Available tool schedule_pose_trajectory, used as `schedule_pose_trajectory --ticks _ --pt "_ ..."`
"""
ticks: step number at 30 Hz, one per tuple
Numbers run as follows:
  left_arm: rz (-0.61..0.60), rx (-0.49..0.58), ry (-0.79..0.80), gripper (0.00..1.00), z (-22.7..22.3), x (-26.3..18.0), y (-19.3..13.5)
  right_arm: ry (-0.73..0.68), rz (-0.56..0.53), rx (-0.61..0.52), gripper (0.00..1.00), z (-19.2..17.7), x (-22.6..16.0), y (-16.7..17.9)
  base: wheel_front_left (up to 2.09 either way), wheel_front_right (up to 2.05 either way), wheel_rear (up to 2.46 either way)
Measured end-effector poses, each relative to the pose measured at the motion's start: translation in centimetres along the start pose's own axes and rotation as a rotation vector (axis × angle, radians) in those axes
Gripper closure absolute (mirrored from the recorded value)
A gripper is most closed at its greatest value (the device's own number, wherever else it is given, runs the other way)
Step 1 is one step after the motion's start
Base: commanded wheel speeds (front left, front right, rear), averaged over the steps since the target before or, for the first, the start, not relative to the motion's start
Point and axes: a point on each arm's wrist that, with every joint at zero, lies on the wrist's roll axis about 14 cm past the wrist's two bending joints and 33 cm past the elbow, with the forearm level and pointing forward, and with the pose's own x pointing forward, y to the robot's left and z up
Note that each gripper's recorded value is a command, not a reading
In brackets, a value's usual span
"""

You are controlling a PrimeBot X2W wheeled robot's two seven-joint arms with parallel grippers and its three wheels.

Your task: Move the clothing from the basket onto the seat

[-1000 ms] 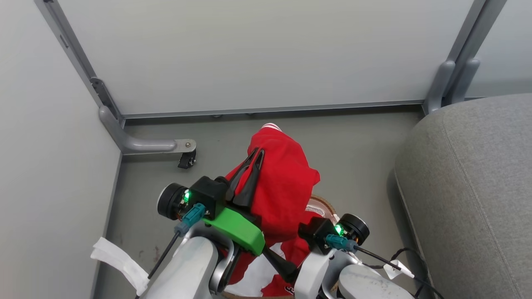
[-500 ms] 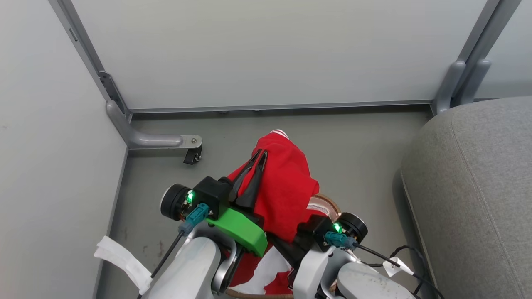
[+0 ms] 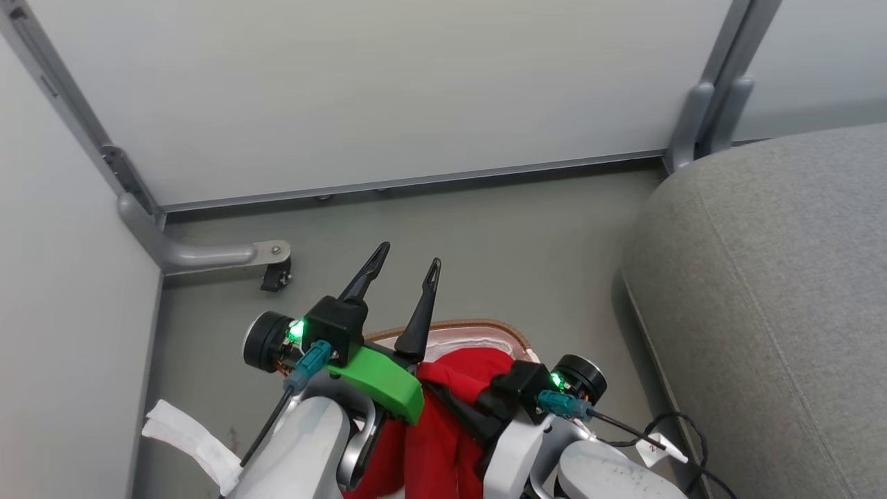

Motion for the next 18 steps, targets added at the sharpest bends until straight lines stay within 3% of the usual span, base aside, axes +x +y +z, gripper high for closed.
schedule_pose_trajectory --ticks 7,18 --pt "-0.070 -0.017 0.029 0.00 -1.4 1.3 -2.1 -0.013 -0.105 -0.001 1.00 0.1 -2.6 -2.1 0.00 0.00 0.00" --pt "-0.277 -0.050 0.039 0.00 -2.4 4.4 -9.0 -0.047 -0.359 -0.020 1.00 0.6 -9.4 -6.8 0.00 0.00 0.00"
